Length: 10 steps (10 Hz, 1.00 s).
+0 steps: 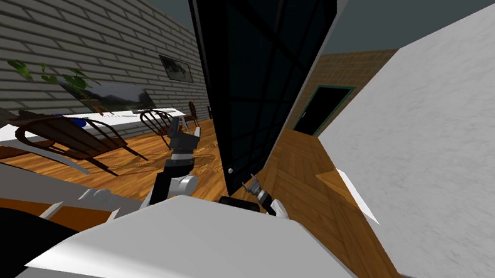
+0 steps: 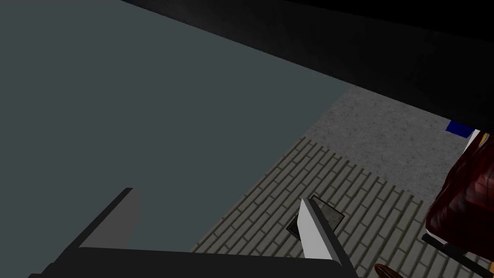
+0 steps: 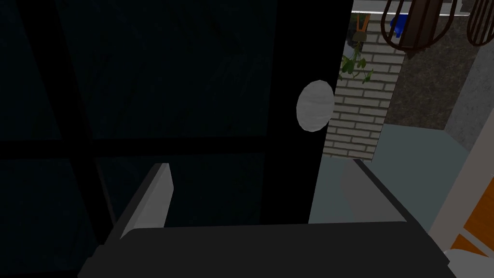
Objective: Push the door open
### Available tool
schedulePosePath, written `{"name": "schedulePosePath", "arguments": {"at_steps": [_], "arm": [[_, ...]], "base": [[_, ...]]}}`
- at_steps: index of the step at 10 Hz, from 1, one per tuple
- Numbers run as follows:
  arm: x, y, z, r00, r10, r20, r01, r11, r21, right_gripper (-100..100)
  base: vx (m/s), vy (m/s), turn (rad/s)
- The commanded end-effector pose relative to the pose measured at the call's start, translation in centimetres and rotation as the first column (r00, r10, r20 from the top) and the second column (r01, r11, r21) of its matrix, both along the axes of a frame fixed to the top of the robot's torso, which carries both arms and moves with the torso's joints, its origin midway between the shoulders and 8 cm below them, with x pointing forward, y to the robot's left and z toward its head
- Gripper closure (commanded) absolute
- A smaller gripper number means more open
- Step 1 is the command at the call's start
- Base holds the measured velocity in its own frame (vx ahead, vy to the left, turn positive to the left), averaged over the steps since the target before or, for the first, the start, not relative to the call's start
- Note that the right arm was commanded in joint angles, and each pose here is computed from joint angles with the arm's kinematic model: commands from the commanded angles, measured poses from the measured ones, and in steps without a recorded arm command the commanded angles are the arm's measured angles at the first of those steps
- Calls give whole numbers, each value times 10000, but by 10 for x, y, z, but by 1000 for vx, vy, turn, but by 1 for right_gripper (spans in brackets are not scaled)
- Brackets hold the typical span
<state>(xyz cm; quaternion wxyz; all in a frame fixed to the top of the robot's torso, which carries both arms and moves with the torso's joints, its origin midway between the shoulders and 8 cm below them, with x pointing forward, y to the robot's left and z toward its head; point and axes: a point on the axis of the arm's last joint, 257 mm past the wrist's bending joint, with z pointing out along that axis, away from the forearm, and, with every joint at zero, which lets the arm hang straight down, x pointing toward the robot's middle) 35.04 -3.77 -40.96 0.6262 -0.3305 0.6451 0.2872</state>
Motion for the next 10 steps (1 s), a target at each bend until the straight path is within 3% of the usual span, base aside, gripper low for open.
{"name": "schedulePosePath", "arguments": {"at_steps": [1, 4, 5, 10], "arm": [[3, 0, 4, 9993, -368, -8, 368, 9990, 237, -100], [5, 13, 11, 9987, -515, -24, 515, 9967, 619, -100], [5, 11, 10, 9988, -492, -26, 493, 9973, 541, -100], [6, -12, 1, 9985, -542, 31, 542, 9985, 64, -100]], "base": [[-155, -111, -112], [-164, 94, -64], [-57, 74, -18], [146, -52, 22]]}}
